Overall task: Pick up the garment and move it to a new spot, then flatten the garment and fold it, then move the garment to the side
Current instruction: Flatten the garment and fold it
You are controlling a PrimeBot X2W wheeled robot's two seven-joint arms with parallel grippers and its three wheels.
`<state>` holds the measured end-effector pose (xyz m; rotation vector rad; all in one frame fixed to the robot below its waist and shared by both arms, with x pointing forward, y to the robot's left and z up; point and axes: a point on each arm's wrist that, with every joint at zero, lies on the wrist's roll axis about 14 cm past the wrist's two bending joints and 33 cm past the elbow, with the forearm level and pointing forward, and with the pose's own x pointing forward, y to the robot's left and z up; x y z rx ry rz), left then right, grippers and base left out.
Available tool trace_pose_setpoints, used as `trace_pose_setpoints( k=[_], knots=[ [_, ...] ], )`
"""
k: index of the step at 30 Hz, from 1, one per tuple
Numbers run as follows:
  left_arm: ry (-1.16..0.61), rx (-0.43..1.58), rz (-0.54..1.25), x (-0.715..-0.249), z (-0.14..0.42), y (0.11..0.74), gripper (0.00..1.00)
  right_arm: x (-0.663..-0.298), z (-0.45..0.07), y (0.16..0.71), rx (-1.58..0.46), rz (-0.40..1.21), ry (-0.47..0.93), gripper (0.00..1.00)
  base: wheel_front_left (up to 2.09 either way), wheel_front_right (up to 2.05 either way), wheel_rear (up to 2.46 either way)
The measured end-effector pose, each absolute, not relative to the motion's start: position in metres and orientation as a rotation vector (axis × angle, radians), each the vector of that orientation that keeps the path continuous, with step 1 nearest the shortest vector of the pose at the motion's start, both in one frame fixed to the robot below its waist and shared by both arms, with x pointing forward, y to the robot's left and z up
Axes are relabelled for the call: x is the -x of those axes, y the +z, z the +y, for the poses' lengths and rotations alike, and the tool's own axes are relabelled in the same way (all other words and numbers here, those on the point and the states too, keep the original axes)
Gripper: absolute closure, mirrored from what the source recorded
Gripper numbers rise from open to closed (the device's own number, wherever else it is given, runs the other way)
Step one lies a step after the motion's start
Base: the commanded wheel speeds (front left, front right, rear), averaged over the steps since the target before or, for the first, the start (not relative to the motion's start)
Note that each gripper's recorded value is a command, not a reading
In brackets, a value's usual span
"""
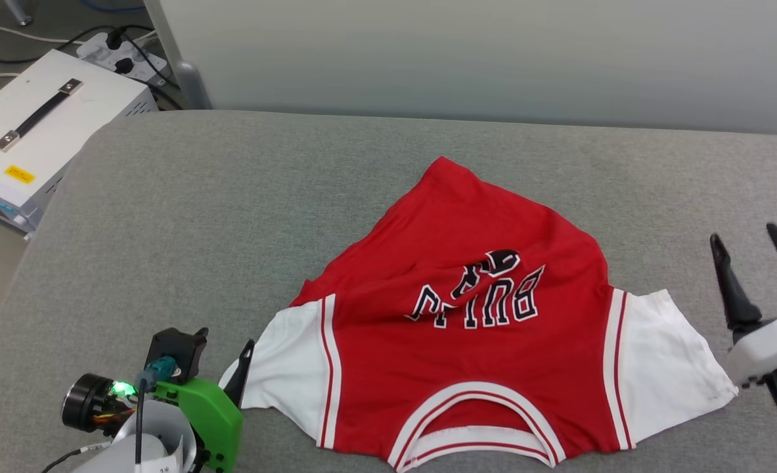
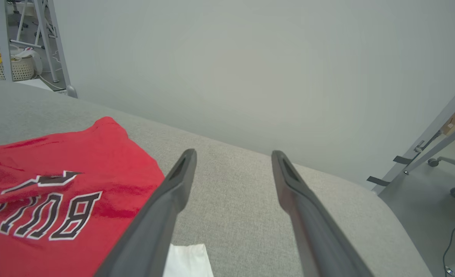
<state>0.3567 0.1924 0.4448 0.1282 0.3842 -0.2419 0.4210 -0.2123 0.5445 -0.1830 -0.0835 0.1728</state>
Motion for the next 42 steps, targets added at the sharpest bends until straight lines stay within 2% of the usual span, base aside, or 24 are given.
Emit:
trace_pose_setpoints(
  k=[7, 13, 16, 21, 28, 32, 36, 42],
  knots=[
    [-0.143, -0.085, 0.173, -0.362, 0.187, 0.485, 0.0, -0.461, -0.179, 0.621, 0.231, -0.242, 0.273, 0.0, 0.0, 0.0, 0.0],
    [-0.07, -0.084, 0.066, -0.373, 0.187, 0.506, 0.0, -0.492, -0.131, 0.637, 0.254, -0.202, 0.427, 0.0, 0.0, 0.0, 0.0],
    [-0.036, -0.082, 0.01, -0.38, 0.187, 0.518, 0.0, -0.505, -0.107, 0.615, 0.28, -0.071, 0.516, 0.0, 0.0, 0.0, 0.0],
    [0.022, -0.078, -0.038, -0.386, 0.192, 0.523, 0.0, -0.517, -0.084, 0.557, 0.369, 0.252, 0.627, 0.0, 0.0, 0.0, 0.0],
    [0.062, -0.066, -0.082, -0.399, 0.194, 0.526, 0.0, -0.528, -0.103, 0.484, 0.502, 0.732, 0.619, 0.0, 0.0, 0.0, 0.0],
    [0.073, -0.062, -0.095, -0.409, 0.195, 0.524, 0.0, -0.538, -0.11, 0.457, 0.552, 0.879, 0.606, 0.0, 0.0, 0.0, 0.0],
    [0.088, -0.056, -0.088, -0.416, 0.197, 0.516, 0.0, -0.547, -0.109, 0.429, 0.573, 0.962, 0.605, 0.0, 0.0, 0.0, 0.0],
    [0.115, -0.048, -0.062, -0.423, 0.203, 0.503, 0.0, -0.539, -0.098, 0.373, 0.576, 1.071, 0.661, 0.0, 0.0, 0.0, 0.0]
  ],
)
